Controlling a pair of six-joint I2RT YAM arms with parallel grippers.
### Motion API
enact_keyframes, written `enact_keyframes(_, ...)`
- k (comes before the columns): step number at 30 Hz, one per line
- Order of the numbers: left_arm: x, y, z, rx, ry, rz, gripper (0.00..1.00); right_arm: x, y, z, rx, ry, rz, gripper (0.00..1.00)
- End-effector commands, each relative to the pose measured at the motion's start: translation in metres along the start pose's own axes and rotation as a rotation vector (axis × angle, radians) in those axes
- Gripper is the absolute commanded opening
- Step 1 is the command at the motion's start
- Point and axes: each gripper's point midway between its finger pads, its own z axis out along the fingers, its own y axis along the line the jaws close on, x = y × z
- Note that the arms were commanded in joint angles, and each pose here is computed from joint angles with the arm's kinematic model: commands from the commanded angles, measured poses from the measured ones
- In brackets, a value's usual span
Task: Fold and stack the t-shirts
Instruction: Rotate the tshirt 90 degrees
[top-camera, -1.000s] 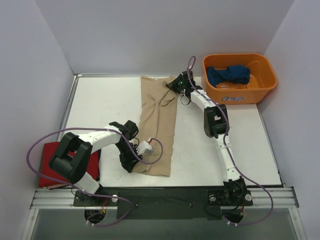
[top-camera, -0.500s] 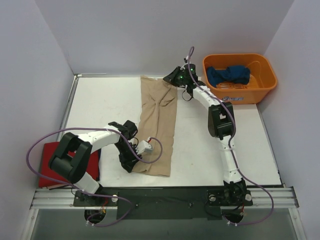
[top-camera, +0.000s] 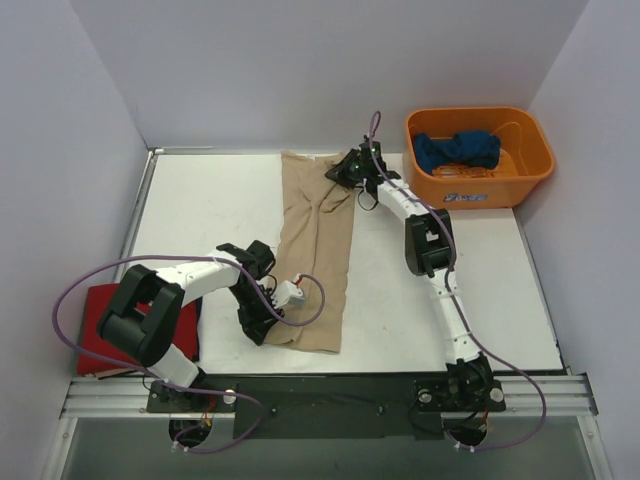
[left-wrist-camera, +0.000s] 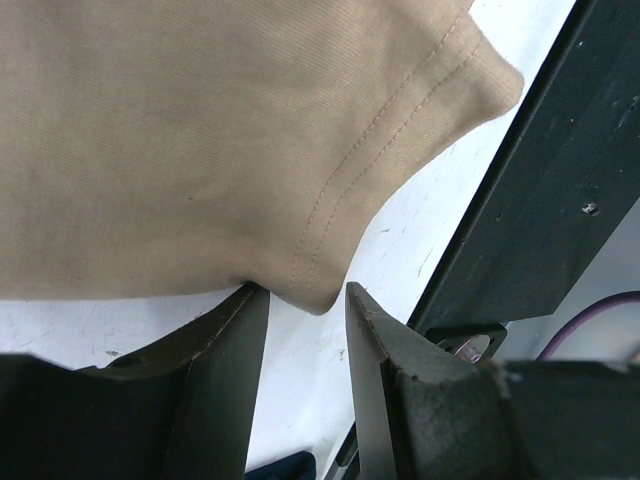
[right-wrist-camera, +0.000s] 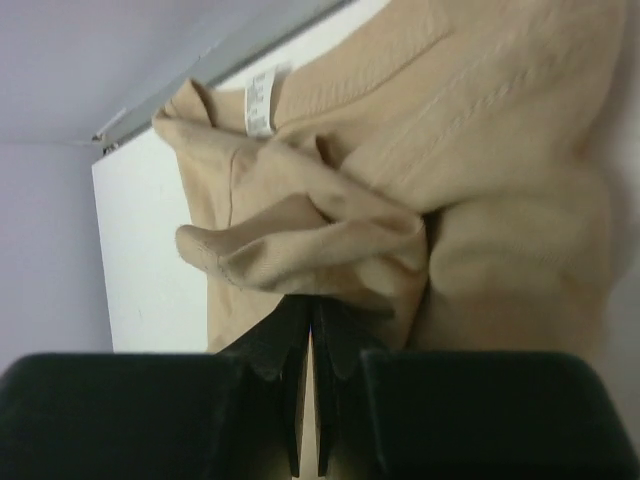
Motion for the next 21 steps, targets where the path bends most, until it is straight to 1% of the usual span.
enact_keyframes(1,0.007,0.010,0.007,-0.037,0.023,0.009,0.47,-0.069,0.033,-0.003,-0.071,-0.193,0.025,0.00)
enact_keyframes(3,0.007,0.010,0.006,-0.037,0.023,0.011,0.47,-0.084,0.039,-0.004,-0.102,-0.255,0.052,0.00)
enact_keyframes(6,0.006,0.009,0.007,-0.035,0.024,0.012,0.47,-0.092,0.034,-0.002,-0.089,-0.297,0.073,0.00)
enact_keyframes(8,0.007,0.009,0.007,-0.034,0.027,0.010,0.47,-0.091,0.022,0.003,-0.050,-0.300,0.092,0.00)
enact_keyframes(11,0.008,0.010,0.006,-0.036,0.032,0.006,0.47,-0.085,-0.004,0.011,0.000,-0.286,0.176,0.00)
enact_keyframes(14,0.006,0.010,0.003,-0.044,0.034,0.008,0.47,-0.089,-0.007,0.007,0.011,-0.287,0.180,0.00)
enact_keyframes(16,0.001,0.011,-0.002,-0.050,0.021,-0.002,0.47,-0.097,0.002,-0.001,0.008,-0.296,0.143,0.00)
enact_keyframes(18,-0.006,0.010,-0.009,-0.058,0.006,0.002,0.48,-0.109,0.023,-0.015,-0.029,-0.305,0.093,0.00)
enact_keyframes(19,-0.010,0.011,-0.014,-0.067,-0.005,0.005,0.48,-0.119,0.045,-0.027,-0.066,-0.321,0.069,0.00)
enact_keyframes(20,-0.013,0.011,-0.019,-0.076,-0.017,0.010,0.48,-0.114,0.051,-0.029,-0.080,-0.303,0.030,0.00)
enact_keyframes(21,-0.018,0.011,-0.025,-0.084,-0.031,0.016,0.48,-0.123,0.076,-0.046,-0.121,-0.316,-0.003,0.00)
